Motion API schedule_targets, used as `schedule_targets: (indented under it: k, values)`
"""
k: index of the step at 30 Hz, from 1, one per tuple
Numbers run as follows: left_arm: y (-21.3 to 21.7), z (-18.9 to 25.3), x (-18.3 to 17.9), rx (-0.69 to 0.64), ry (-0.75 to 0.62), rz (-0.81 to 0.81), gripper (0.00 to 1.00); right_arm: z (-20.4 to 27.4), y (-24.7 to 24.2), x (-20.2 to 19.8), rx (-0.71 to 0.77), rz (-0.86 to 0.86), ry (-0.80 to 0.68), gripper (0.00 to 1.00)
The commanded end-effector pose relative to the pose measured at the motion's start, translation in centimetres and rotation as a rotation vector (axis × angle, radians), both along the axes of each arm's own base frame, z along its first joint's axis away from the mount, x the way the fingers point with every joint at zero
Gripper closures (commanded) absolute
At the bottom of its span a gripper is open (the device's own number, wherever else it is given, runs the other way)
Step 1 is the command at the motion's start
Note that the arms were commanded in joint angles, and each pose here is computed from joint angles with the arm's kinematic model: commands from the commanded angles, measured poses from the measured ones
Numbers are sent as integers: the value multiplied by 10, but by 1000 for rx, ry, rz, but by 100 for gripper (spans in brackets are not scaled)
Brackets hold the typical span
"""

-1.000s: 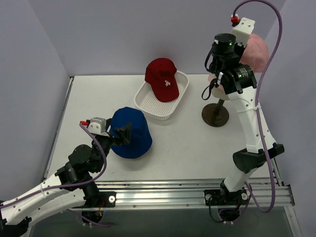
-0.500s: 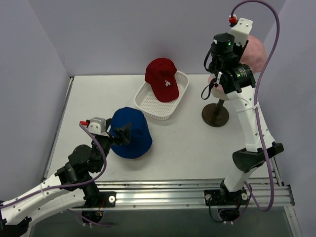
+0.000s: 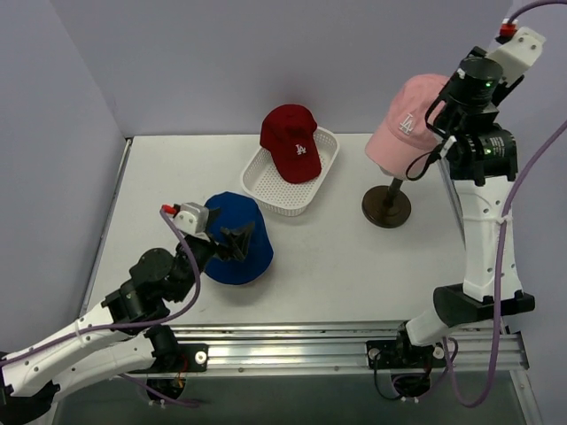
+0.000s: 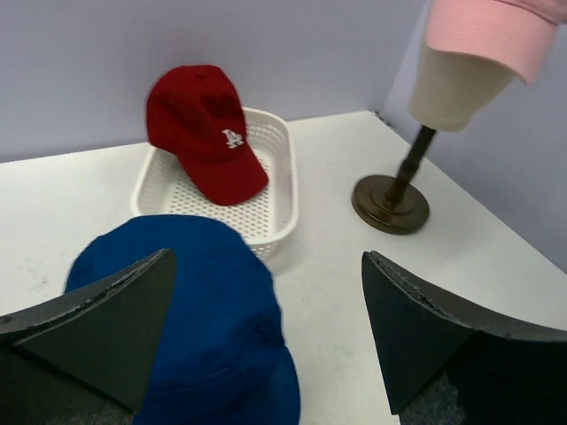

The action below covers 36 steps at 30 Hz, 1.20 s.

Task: Stack the hats

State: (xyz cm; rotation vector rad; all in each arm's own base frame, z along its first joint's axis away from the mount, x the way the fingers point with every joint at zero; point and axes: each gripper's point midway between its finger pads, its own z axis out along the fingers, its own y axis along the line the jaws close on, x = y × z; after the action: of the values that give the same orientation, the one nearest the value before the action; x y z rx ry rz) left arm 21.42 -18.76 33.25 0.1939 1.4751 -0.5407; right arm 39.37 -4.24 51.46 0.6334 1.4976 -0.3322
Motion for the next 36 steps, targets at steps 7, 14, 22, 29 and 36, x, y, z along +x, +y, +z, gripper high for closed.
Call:
schedule_targets:
  k: [7, 14, 22, 29, 36]
  values:
    - [-95, 57, 5, 89, 49, -256, 5, -7, -73, 11, 156, -25, -76, 58]
    - [-143, 80, 23, 101, 24, -309, 5, -34, -71, 35, 183, 44, -40, 59]
    - [-123, 61, 24, 125, 51, -246, 5, -69, -65, 49, 203, 84, 32, 58]
    - [-86, 38, 16, 45, 62, -166, 5, -57, -69, 40, 179, 64, 17, 57]
    - [-47, 16, 16, 0, 38, -34, 6, -25, -51, 33, 142, 156, -39, 51]
